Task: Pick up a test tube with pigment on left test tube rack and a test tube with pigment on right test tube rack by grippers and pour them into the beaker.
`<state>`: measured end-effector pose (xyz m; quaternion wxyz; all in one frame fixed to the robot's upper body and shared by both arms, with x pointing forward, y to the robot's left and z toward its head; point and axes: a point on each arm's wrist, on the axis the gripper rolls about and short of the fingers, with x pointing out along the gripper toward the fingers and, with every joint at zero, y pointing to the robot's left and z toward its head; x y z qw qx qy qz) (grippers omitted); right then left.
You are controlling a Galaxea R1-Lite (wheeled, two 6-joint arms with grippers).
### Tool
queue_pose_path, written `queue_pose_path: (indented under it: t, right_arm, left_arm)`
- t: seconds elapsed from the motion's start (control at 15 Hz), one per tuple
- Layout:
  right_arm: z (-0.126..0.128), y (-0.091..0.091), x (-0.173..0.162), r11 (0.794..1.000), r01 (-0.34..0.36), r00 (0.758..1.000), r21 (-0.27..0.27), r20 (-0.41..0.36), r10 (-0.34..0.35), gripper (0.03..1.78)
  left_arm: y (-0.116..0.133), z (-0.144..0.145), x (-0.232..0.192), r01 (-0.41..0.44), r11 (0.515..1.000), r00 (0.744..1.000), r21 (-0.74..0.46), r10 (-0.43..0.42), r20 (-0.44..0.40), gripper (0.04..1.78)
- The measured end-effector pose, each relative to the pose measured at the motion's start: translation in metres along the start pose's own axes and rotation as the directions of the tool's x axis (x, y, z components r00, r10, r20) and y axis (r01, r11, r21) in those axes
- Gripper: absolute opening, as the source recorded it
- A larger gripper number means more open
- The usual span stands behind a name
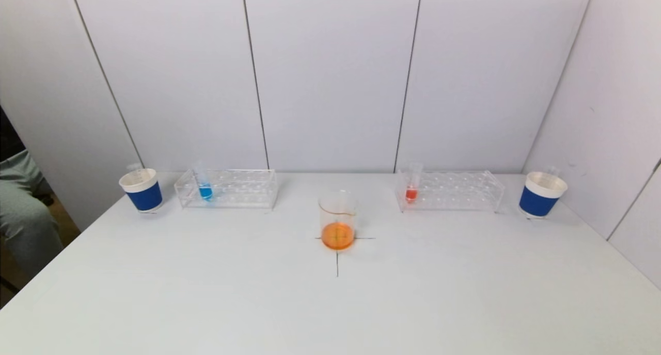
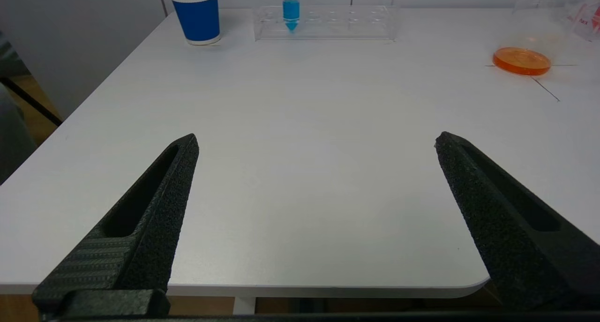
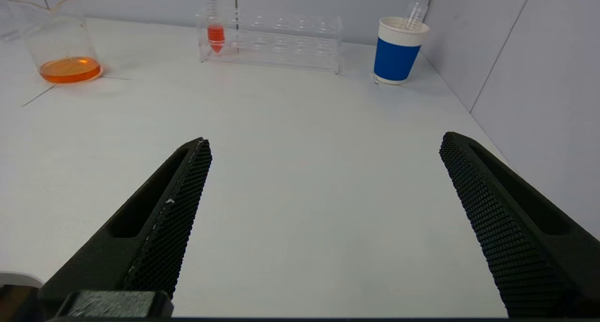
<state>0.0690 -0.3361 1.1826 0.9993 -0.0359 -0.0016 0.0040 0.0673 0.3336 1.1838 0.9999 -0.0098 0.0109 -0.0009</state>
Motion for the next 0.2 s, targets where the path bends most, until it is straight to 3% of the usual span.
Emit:
queue_pose_path:
  t: [0.2]
  right_arm:
    - [0.0000, 0.0000, 0.0000, 0.999, 0.002, 1.000, 0.041, 0.000, -0.002, 1.77]
  left_arm:
    - [0.0000, 0.0000, 0.0000, 0.000, 1.000, 1.000, 0.000, 0.000, 0.000, 1.76]
